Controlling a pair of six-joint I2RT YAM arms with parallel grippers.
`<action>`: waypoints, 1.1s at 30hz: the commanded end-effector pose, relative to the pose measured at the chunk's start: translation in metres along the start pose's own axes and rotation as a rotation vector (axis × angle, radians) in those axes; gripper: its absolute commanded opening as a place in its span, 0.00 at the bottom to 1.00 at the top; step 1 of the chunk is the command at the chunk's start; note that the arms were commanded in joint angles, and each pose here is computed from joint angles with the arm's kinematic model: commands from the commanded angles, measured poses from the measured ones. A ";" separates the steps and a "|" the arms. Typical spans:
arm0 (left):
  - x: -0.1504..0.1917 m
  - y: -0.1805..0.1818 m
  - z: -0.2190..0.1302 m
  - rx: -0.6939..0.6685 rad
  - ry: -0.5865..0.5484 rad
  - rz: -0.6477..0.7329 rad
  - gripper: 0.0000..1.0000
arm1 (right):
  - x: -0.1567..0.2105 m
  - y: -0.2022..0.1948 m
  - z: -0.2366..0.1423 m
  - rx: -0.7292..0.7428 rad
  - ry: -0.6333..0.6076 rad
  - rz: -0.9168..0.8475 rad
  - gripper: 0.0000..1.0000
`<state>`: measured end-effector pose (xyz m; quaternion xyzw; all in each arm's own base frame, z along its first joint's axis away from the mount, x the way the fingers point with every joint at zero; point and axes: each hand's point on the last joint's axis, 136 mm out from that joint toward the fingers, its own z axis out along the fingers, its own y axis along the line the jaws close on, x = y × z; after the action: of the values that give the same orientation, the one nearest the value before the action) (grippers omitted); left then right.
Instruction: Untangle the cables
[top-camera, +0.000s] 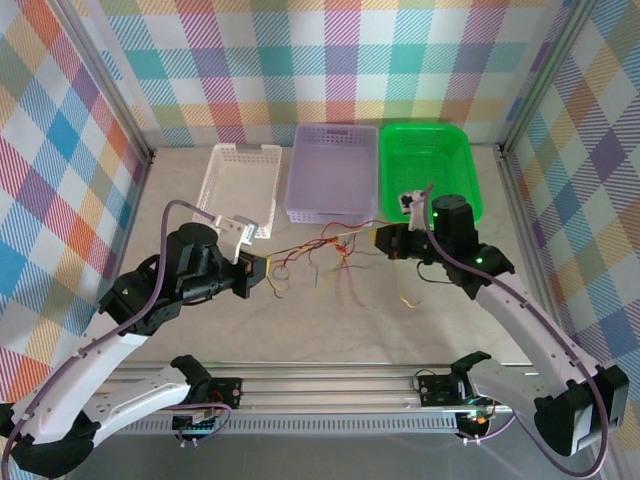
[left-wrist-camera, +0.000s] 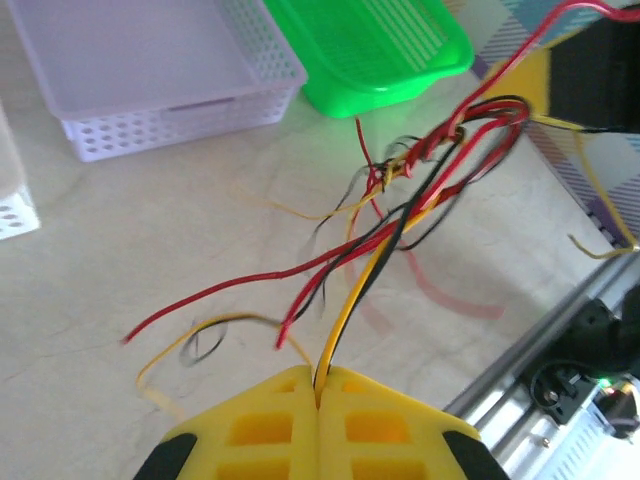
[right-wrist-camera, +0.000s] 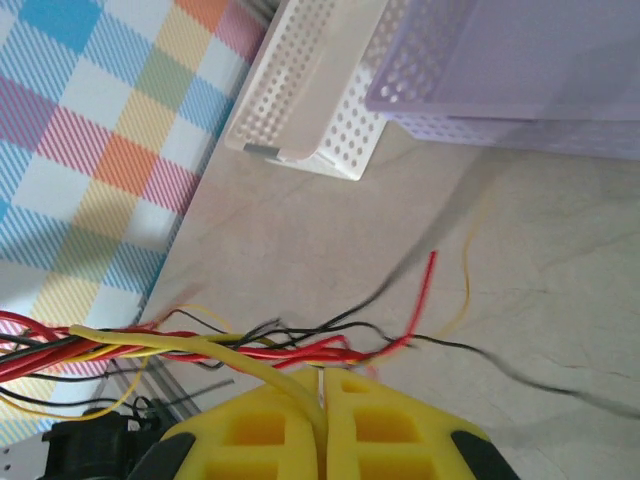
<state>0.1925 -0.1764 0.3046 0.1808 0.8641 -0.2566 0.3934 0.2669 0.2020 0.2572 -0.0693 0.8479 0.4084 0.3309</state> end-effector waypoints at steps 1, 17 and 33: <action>0.004 0.039 -0.023 -0.208 0.022 0.020 0.00 | -0.008 -0.046 -0.021 0.172 -0.072 0.114 0.00; -0.016 0.099 -0.068 -0.570 -0.052 -0.060 0.00 | -0.028 -0.103 -0.095 0.310 -0.248 0.335 0.00; -0.012 0.127 -0.072 -0.696 -0.064 -0.140 0.00 | -0.047 -0.080 -0.188 0.523 -0.545 0.297 0.00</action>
<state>0.2210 -0.0477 0.3155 -0.0020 0.9023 -0.0029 0.4311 0.2498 0.0233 0.3058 0.2206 0.8112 0.2787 0.4643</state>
